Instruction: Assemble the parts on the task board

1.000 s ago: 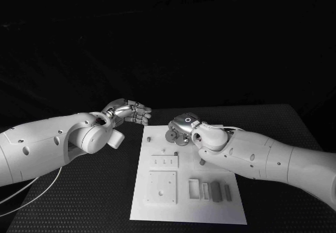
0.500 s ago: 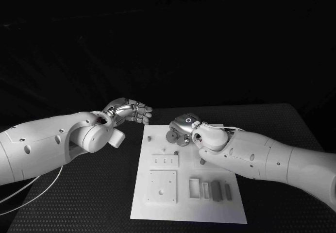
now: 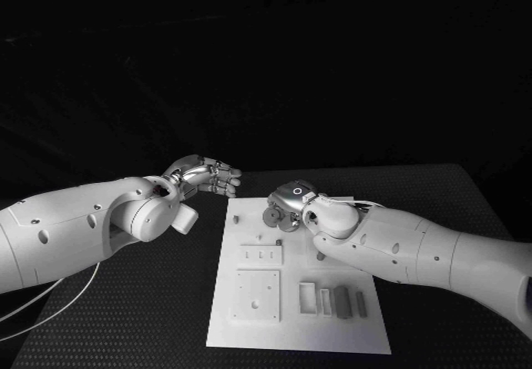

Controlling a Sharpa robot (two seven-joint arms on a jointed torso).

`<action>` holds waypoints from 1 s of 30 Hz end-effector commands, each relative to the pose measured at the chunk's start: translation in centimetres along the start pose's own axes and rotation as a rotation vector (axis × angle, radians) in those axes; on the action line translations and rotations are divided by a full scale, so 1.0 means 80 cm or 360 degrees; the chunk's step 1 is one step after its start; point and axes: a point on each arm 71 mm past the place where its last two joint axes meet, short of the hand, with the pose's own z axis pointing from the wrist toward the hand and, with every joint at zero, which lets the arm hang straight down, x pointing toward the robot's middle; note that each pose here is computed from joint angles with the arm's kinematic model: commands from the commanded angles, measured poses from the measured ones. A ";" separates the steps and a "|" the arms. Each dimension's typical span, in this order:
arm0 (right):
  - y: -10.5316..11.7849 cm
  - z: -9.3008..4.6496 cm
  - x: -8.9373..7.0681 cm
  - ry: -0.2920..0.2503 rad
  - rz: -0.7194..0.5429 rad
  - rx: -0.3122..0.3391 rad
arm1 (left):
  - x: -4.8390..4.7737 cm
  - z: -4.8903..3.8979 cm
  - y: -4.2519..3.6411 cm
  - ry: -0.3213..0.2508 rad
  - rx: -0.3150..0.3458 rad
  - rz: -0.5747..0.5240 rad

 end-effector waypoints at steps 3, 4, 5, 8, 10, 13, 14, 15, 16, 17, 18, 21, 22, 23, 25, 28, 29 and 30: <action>-0.002 -0.001 0.002 0.0026 0.0022 0.0001 | 0.001 0.000 -0.0021 0.0011 0.0014 0.0002; -0.002 -0.002 0.002 0.0028 0.0025 0.0002 | 0.001 0.000 -0.0022 0.0012 0.0014 0.0002; -0.002 -0.002 0.002 0.0029 0.0029 0.0002 | 0.001 0.000 -0.0022 0.0012 0.0014 0.0002; -0.004 -0.003 0.004 0.0045 0.0039 0.0000 | 0.000 0.000 -0.0019 0.0008 0.0013 0.0003; -0.005 -0.003 0.004 0.0050 0.0065 0.0004 | 0.000 0.000 -0.0017 0.0008 0.0010 0.0003; -0.007 -0.005 0.003 0.0024 0.0075 0.0000 | 0.000 0.001 -0.0018 0.0008 0.0010 0.0003; -0.007 -0.006 0.003 0.0018 0.0081 -0.0001 | 0.000 0.001 -0.0018 0.0010 0.0009 0.0003; -0.008 -0.007 0.002 0.0011 0.0095 0.0000 | 0.000 0.001 -0.0016 0.0008 0.0009 0.0003; -0.010 -0.009 0.001 -0.0009 0.0108 0.0000 | -0.001 0.000 -0.0015 0.0006 0.0008 0.0003; -0.010 -0.010 0.000 -0.0022 0.0112 -0.0004 | -0.001 0.000 -0.0014 0.0005 0.0008 0.0003; -0.011 -0.013 -0.001 -0.0041 0.0124 -0.0007 | -0.001 0.000 -0.0014 0.0005 0.0008 0.0003; -0.019 -0.023 -0.011 -0.0126 0.0210 -0.0007 | -0.003 0.000 -0.0012 -0.0001 0.0010 0.0004; -0.024 -0.027 -0.017 -0.0164 0.0251 -0.0002 | -0.003 0.000 -0.0011 -0.0005 0.0011 0.0005; -0.030 -0.031 -0.023 -0.0201 0.0301 0.0010 | -0.004 -0.001 -0.0009 -0.0008 0.0012 0.0005; -0.041 -0.038 -0.035 -0.0243 0.0372 0.0016 | -0.006 -0.002 -0.0009 -0.0019 0.0018 0.0006; -0.064 -0.052 -0.055 -0.0278 0.0455 -0.0024 | -0.009 -0.004 -0.0029 -0.0014 0.0067 0.0005; -0.075 -0.059 -0.059 -0.0276 0.0513 -0.0024 | -0.009 -0.004 -0.0040 -0.0014 0.0086 0.0005; -0.082 -0.064 -0.061 -0.0269 0.0553 -0.0025 | -0.009 -0.005 -0.0046 -0.0021 0.0098 0.0006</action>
